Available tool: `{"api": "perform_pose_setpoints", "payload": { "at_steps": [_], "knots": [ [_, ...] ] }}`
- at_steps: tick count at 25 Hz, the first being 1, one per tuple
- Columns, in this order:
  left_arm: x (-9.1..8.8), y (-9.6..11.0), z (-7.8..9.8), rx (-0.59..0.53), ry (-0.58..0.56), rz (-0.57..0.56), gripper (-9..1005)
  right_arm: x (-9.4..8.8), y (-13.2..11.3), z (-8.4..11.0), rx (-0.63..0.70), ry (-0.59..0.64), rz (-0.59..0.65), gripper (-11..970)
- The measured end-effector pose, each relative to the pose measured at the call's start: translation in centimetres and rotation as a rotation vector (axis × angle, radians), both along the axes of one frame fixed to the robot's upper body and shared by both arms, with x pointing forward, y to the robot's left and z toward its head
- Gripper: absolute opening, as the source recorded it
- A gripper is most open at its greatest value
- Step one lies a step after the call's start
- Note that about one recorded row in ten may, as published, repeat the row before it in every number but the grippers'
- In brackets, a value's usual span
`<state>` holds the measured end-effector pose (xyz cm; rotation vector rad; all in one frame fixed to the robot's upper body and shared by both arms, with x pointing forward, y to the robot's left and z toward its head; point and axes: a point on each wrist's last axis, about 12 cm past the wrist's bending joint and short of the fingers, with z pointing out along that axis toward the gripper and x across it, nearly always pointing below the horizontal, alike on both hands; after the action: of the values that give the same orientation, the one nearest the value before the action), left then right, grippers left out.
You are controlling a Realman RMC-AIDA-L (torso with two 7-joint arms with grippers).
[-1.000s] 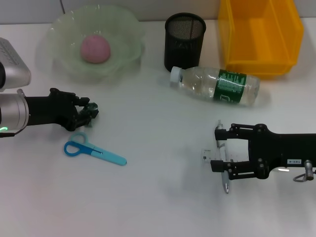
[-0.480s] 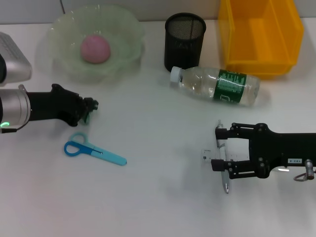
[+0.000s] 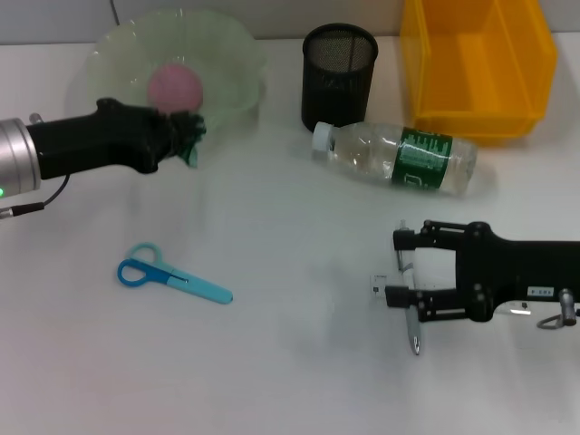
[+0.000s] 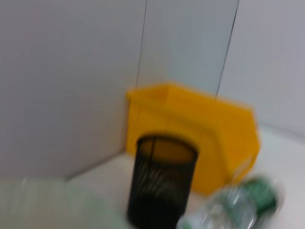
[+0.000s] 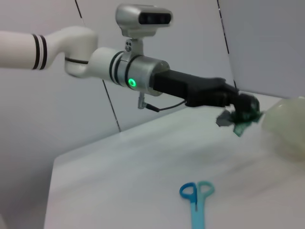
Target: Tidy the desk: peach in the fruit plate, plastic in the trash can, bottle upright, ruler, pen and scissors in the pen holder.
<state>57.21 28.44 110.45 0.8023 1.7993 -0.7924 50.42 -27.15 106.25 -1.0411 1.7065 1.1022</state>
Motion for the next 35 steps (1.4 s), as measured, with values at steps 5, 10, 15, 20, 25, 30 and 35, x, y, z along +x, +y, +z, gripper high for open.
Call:
{"api": "perform_pose_setpoints", "payload": {
  "at_steps": [5, 10, 15, 20, 25, 30, 35],
  "knots": [
    [-1.0, -0.6, 0.5, -0.181, 0.007, -0.046, 7, 0.0, 0.0, 0.4, 0.092, 0.019, -0.051, 819],
    [-1.7, -1.6, 0.3, -0.312, 0.03, -0.072, 7, -0.2, 0.2, 1.0, 0.196, 0.039, -0.066, 819],
    [-2.1, -3.1, 0.0, -0.408, 0.064, -0.117, 7, -0.2, 0.7, 1.1, 0.234, 0.072, -0.063, 819],
    [-2.3, -4.8, -0.2, -0.486, 0.101, -0.164, 6, 0.1, 1.6, 1.1, 0.29, 0.107, -0.077, 819],
    [-2.4, -6.1, -0.6, -0.553, 0.142, -0.173, 6, 0.3, 2.7, 1.1, 0.318, 0.108, -0.065, 818],
    [-2.5, -6.9, -0.9, -0.583, 0.171, -0.176, 6, 0.5, 3.9, 1.0, 0.361, 0.105, -0.062, 818],
    [-2.7, -7.2, -1.0, -0.593, 0.185, -0.184, 6, 0.7, 4.9, 0.8, 0.382, 0.086, -0.078, 818]
  ]
}}
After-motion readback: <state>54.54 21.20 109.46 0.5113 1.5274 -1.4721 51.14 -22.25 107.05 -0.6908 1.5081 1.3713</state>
